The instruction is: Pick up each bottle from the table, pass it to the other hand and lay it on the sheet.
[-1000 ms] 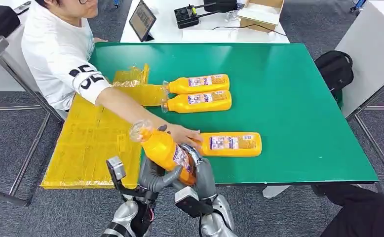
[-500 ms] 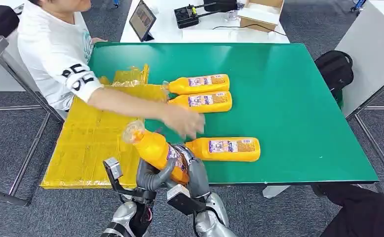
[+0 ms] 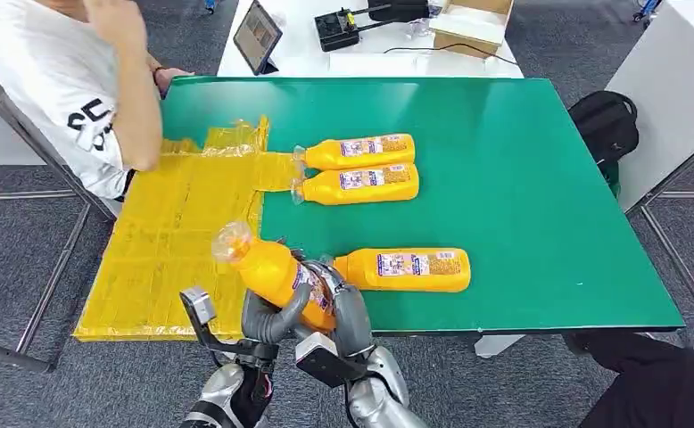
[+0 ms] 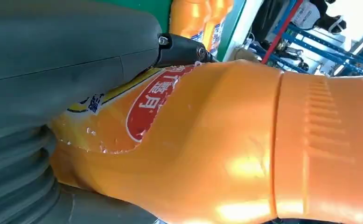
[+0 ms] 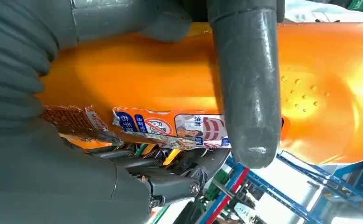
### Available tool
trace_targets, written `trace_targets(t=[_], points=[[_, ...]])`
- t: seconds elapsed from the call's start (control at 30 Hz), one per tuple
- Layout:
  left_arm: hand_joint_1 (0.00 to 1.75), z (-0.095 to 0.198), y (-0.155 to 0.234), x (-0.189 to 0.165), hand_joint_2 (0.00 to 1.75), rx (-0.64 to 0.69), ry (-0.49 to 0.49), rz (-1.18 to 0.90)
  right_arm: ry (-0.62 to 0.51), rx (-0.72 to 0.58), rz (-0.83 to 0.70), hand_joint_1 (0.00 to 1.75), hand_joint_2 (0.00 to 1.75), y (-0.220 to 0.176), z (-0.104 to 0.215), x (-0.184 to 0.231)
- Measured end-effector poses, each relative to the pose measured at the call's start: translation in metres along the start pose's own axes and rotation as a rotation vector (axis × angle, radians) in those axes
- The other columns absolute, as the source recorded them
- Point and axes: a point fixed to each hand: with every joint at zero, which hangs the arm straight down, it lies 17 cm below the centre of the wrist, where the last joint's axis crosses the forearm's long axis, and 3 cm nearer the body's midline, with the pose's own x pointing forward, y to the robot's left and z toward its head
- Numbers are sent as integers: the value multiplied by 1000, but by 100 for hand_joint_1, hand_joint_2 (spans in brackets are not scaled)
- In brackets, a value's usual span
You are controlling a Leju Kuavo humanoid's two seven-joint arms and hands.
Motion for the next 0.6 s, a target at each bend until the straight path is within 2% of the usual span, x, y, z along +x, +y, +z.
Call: trace_targets(t=[0.03, 0.07, 0.6], points=[[175, 0, 0, 0, 175, 1, -2, 1, -1, 3, 3, 16, 175, 1, 0, 0], [175, -1, 0, 1, 175, -1, -4, 1, -3, 8, 12, 0, 0, 2, 1, 0], [175, -15, -6, 15, 175, -25, -43, -100, -3, 4, 11, 0, 0, 3, 1, 1]])
